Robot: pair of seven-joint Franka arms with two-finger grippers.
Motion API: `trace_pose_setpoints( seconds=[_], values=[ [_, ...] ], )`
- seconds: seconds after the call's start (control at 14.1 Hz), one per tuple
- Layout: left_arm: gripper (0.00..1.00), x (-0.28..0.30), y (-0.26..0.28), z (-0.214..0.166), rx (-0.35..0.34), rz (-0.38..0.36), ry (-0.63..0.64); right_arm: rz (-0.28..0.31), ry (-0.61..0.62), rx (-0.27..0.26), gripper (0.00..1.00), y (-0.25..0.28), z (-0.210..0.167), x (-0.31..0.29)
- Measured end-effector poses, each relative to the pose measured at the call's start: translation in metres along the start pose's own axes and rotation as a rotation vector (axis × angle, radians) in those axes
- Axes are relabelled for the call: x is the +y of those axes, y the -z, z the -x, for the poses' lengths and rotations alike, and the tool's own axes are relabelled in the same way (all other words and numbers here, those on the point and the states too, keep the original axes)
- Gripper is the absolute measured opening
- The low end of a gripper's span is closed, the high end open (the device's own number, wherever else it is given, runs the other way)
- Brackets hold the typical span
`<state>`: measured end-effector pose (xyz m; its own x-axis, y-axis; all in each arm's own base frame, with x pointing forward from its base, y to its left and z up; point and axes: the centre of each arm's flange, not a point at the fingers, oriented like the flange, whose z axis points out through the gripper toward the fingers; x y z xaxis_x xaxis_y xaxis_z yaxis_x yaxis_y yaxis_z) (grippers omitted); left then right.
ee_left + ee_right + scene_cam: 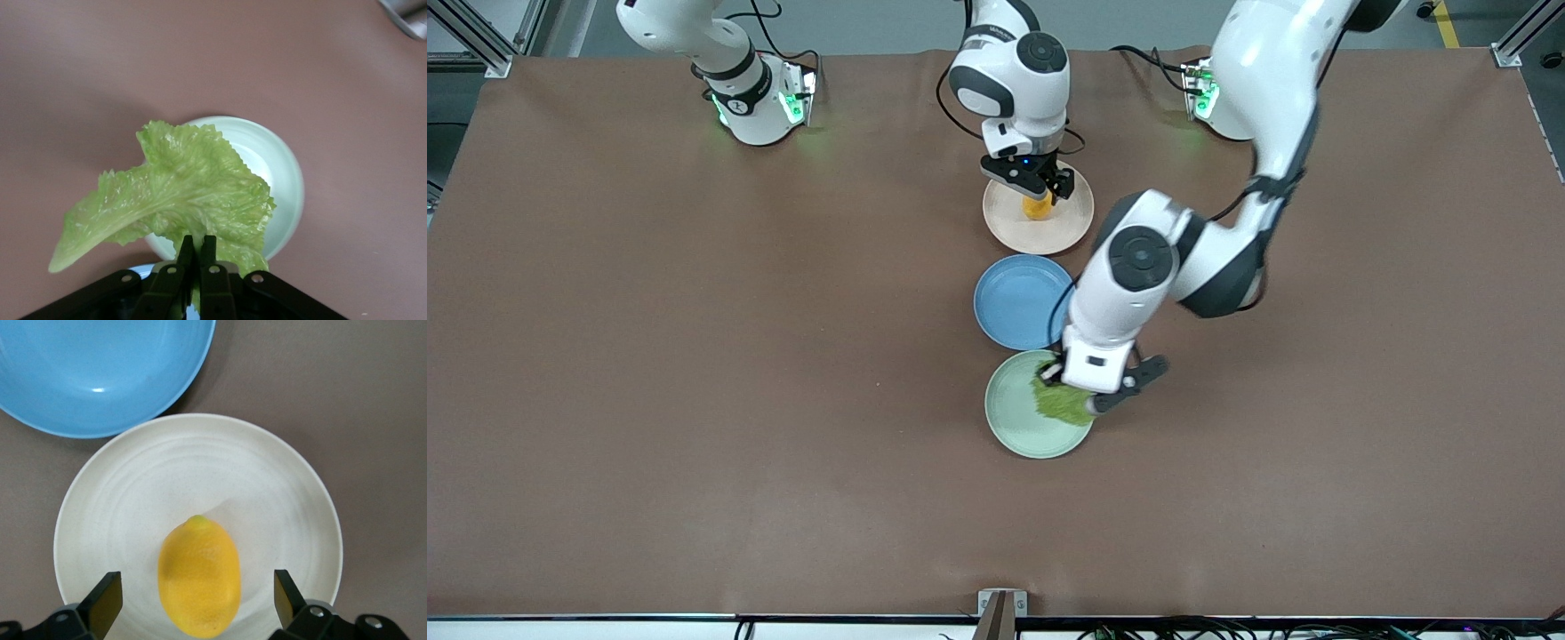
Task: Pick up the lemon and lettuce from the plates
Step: 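Lift the lettuce with the left gripper while the right gripper grasps the lemon, then lower the lettuce with the left gripper while the right gripper carries the lemon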
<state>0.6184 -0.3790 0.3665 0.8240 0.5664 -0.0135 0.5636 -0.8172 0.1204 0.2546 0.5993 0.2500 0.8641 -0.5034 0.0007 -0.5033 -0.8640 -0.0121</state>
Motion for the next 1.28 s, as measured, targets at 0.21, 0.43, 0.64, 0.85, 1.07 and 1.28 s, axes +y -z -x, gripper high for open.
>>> trace_pose_setpoints(
  seconds=[0.21,0.43,0.64,0.85,1.07,1.28],
  values=[
    [0.07,-0.055,0.03,-0.037,-0.017,-0.071,0.082,0.002,0.012,0.019,1.0,-0.016,0.012,-0.001],
    [0.07,-0.115,0.025,-0.051,-0.041,-0.14,0.147,-0.005,0.017,0.034,0.99,-0.03,0.017,-0.001],
    [0.07,-0.166,-0.002,-0.051,-0.044,-0.162,0.192,-0.01,0.041,0.056,0.93,-0.04,0.022,0.0],
    [0.07,-0.209,-0.035,-0.048,-0.022,-0.137,0.227,-0.023,0.049,0.061,0.85,-0.045,0.022,-0.001],
    [0.07,-0.244,-0.061,-0.048,-0.008,-0.12,0.257,-0.025,0.049,0.063,0.71,-0.045,0.021,-0.002],
    [0.07,-0.273,-0.078,-0.05,-0.011,-0.125,0.253,-0.027,0.059,0.079,0.63,-0.044,0.014,-0.004]
  ],
)
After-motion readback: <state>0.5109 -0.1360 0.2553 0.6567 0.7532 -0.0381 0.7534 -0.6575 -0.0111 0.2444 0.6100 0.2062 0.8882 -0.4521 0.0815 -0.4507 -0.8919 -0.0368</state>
